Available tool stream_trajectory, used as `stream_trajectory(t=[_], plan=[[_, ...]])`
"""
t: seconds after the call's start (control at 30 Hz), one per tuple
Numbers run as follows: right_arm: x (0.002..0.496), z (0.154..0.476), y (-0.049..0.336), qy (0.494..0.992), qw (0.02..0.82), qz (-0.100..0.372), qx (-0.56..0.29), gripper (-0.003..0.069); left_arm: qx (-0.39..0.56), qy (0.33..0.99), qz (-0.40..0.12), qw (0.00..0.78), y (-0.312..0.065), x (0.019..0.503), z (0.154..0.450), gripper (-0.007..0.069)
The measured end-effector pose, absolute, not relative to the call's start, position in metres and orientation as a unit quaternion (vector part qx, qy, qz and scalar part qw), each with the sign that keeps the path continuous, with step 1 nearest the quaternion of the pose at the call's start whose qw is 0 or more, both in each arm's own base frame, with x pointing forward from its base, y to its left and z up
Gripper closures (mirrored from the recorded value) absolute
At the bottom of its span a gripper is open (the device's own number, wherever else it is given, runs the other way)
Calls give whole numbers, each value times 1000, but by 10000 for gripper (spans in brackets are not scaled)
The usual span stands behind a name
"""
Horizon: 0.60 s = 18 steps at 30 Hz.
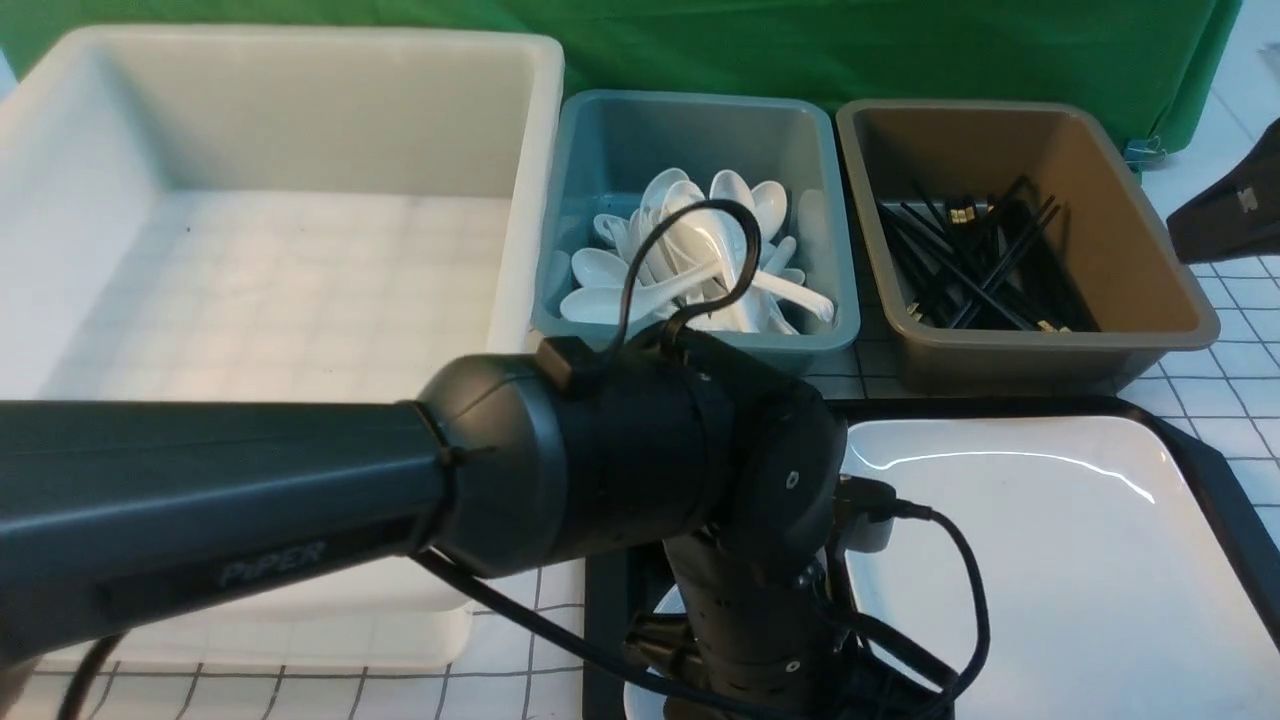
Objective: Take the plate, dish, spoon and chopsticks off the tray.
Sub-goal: Use the left arm to grab a soup spoon from the plate
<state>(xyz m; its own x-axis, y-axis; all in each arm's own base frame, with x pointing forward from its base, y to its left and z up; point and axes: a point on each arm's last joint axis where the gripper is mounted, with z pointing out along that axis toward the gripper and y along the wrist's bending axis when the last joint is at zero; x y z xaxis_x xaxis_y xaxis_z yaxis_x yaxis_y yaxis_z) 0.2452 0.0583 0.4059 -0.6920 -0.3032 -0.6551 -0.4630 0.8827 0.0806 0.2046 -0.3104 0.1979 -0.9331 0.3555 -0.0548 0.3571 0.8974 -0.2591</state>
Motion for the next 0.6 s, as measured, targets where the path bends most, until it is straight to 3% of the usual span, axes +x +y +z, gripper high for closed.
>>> stream_trajectory(t=[0.13,0.3,0.6], plan=[[241,410,58,909,341,119,-210,514,167,976,-138,13,-314,209,191,120],[239,412,57,907,344,119,-211,511,146,982,-119,13,-314,212,182,124],[239,412,57,907,344,119,-211,496,121,986,-111,19,-313,214,180,242]])
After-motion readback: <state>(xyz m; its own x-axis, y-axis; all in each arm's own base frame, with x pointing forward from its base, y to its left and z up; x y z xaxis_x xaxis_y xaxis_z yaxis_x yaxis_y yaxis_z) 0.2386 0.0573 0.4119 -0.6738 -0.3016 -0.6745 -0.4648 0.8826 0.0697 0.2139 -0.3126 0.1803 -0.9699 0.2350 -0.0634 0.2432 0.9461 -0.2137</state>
